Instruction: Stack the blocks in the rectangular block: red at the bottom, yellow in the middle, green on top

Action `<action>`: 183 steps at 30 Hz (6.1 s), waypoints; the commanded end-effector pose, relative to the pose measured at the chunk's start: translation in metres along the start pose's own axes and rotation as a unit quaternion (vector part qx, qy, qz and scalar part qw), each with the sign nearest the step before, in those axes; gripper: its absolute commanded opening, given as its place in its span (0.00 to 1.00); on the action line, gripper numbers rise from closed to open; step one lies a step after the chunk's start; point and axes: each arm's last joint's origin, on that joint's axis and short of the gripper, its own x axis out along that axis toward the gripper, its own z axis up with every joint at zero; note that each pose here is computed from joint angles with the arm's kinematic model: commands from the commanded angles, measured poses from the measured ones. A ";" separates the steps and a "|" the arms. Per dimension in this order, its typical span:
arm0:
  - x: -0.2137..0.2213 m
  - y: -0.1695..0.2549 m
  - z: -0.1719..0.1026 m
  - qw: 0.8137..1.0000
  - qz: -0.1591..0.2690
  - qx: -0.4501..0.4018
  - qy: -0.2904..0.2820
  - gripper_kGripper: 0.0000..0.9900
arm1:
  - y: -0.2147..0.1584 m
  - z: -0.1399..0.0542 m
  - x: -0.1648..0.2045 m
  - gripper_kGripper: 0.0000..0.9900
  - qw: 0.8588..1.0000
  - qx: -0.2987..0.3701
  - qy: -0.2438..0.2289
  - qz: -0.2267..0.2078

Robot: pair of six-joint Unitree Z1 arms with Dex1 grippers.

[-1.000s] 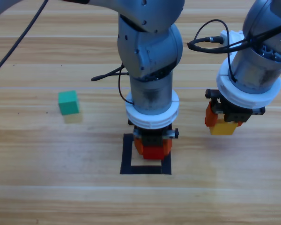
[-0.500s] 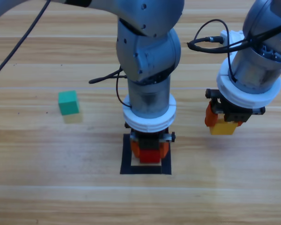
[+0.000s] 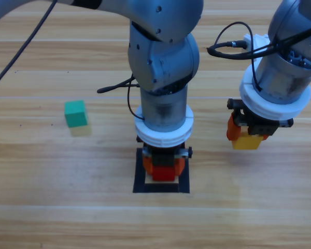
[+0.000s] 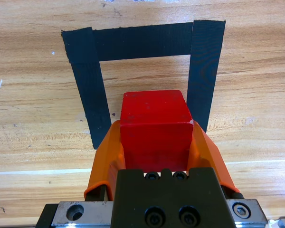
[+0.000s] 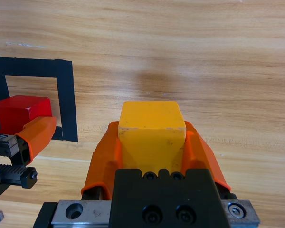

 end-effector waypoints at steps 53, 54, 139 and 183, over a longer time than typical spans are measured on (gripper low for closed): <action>-0.089 0.024 -0.022 0.994 -0.060 -0.051 -0.073 0.96 | 0.009 -0.011 0.005 0.11 1.000 -0.014 0.008 -0.017; -0.102 0.029 -0.025 0.993 -0.069 -0.052 -0.085 0.96 | 0.011 -0.012 0.004 0.11 1.000 -0.013 0.009 -0.016; -0.195 0.277 -0.073 0.943 -0.129 0.085 -0.295 1.00 | 0.146 -0.018 0.060 0.11 0.995 -0.063 0.070 -0.023; -0.178 0.277 -0.070 0.945 -0.134 0.083 -0.287 1.00 | 0.145 -0.016 0.028 1.00 0.997 -0.067 0.026 -0.017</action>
